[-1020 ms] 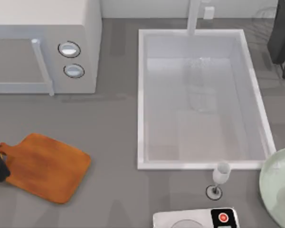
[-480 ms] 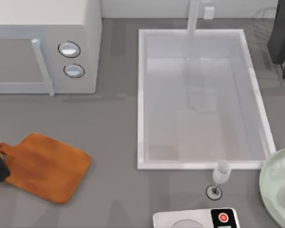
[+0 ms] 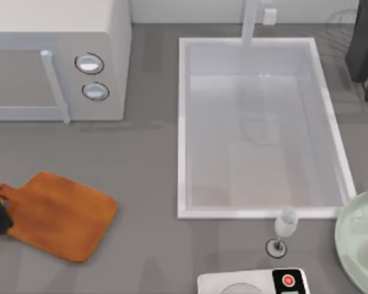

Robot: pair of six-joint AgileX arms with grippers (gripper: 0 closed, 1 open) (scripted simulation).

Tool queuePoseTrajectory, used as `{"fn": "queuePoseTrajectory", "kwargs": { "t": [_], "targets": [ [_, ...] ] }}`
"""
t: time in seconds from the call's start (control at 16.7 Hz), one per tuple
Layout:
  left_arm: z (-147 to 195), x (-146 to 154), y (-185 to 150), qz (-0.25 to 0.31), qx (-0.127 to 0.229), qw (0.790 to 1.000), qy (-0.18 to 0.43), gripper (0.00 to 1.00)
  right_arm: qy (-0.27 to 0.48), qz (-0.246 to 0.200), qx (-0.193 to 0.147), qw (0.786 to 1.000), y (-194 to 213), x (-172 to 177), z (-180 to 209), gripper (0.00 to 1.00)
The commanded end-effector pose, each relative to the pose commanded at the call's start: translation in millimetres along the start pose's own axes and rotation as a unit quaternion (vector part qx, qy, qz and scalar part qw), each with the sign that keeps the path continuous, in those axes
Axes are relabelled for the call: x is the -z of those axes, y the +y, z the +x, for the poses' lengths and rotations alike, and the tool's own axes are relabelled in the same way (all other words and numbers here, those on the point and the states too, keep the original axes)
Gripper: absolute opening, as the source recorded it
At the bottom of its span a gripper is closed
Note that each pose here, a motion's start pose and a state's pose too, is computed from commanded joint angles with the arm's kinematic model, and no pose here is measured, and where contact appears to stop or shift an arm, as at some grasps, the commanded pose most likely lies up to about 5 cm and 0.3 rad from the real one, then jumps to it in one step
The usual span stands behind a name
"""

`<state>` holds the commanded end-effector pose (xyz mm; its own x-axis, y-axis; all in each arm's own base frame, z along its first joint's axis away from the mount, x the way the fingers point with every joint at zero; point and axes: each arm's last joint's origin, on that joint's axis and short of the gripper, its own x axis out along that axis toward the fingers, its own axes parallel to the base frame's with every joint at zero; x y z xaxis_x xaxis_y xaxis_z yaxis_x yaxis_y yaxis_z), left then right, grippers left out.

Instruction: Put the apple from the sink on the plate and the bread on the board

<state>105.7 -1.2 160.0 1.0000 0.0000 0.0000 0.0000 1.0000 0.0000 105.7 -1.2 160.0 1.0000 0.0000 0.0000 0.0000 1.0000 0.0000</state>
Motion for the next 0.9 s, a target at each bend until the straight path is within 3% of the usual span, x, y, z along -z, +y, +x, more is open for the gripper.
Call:
{"fn": "queuePoseTrajectory", "kwargs": {
  "t": [0.3,0.66,0.9],
  "targets": [
    [2,3,1,0.006,-0.005,0.999,0.040,1.00,0.000,0.000,0.000,1.000,0,0,0,1.00],
    [15,-20,4,0.032,-0.013,0.985,0.172,1.00,0.000,0.000,0.000,1.000,0,0,0,1.00],
    [37,-44,8,0.049,-0.012,0.959,0.279,1.00,0.000,0.000,0.000,1.000,0,0,0,1.00]
  ]
}}
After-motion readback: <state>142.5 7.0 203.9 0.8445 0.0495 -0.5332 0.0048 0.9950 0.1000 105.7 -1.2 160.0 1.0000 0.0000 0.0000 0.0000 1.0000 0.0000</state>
